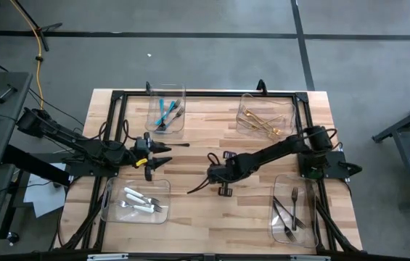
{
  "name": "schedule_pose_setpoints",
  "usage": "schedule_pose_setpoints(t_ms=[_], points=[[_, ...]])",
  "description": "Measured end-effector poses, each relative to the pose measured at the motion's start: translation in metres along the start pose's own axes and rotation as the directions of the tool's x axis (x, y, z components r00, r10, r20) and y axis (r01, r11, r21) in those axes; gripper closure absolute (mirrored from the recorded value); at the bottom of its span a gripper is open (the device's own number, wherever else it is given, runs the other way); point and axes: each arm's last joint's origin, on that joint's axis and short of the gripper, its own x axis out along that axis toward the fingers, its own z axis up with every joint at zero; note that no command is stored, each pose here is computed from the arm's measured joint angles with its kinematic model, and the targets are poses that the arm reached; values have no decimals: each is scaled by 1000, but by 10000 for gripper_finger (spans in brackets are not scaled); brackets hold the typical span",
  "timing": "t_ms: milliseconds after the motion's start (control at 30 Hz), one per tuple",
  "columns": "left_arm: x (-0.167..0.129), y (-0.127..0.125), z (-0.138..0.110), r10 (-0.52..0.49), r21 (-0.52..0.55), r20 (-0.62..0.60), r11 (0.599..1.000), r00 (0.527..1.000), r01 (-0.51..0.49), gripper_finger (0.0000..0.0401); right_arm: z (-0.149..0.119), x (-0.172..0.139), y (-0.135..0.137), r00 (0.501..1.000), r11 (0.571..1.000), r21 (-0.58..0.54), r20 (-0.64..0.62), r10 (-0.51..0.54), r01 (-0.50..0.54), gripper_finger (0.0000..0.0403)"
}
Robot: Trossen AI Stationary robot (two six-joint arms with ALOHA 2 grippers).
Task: Sort silverware by color (type)
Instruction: Put the white fork into the bottom left transparent bin
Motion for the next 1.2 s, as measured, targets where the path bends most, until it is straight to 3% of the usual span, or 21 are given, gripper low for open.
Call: schedule_pose_setpoints(t_ms=[200, 400, 500, 567, 633, 733, 833, 933, 1033, 1100, 1200], points=[[10, 2, -7, 51, 3, -22, 999, 998, -51, 229, -10, -17, -6, 986, 999, 23, 164, 36, -40, 401], [48, 0, -22, 60, 26, -99, 998, 993, -58, 229, -8, -62, -15, 927, 998, 50, 371, -53, 37, 401], [77, -7, -29, 50, 99, -197, 995, 979, -30, 229, -6, -87, -20, 876, 992, 97, 468, -114, 77, 402], [96, -11, -37, 68, 210, -280, 978, 957, -8, 229, -6, -100, -22, 849, 990, 114, 513, -129, 82, 402], [110, -15, -43, 98, 361, -359, 932, 928, 42, 229, -6, -113, -23, 816, 989, 125, 561, -136, 79, 402], [127, -20, -51, 150, 580, -470, 795, 870, 176, 229, -7, -127, -23, 784, 987, 120, 601, -155, 103, 402], [139, -24, -55, 190, 688, -543, 659, 818, 303, 229, -9, -134, -21, 755, 982, 135, 628, -189, 133, 403], [147, -26, -59, 217, 733, -586, 552, 781, 397, 229, -8, -137, -20, 731, 974, 155, 644, -226, 165, 403], [156, -27, -64, 240, 752, -614, 467, 752, 465, 229, -8, -138, -19, 724, 971, 165, 648, -238, 173, 403], [167, -29, -64, 227, 755, -617, 440, 753, 486, 229, -9, -137, -20, 731, 971, 162, 639, -239, 176, 403], [179, -27, -68, 230, 731, -660, 413, 715, 543, 229, -9, -137, -18, 732, 972, 161, 639, -237, 174, 403]])
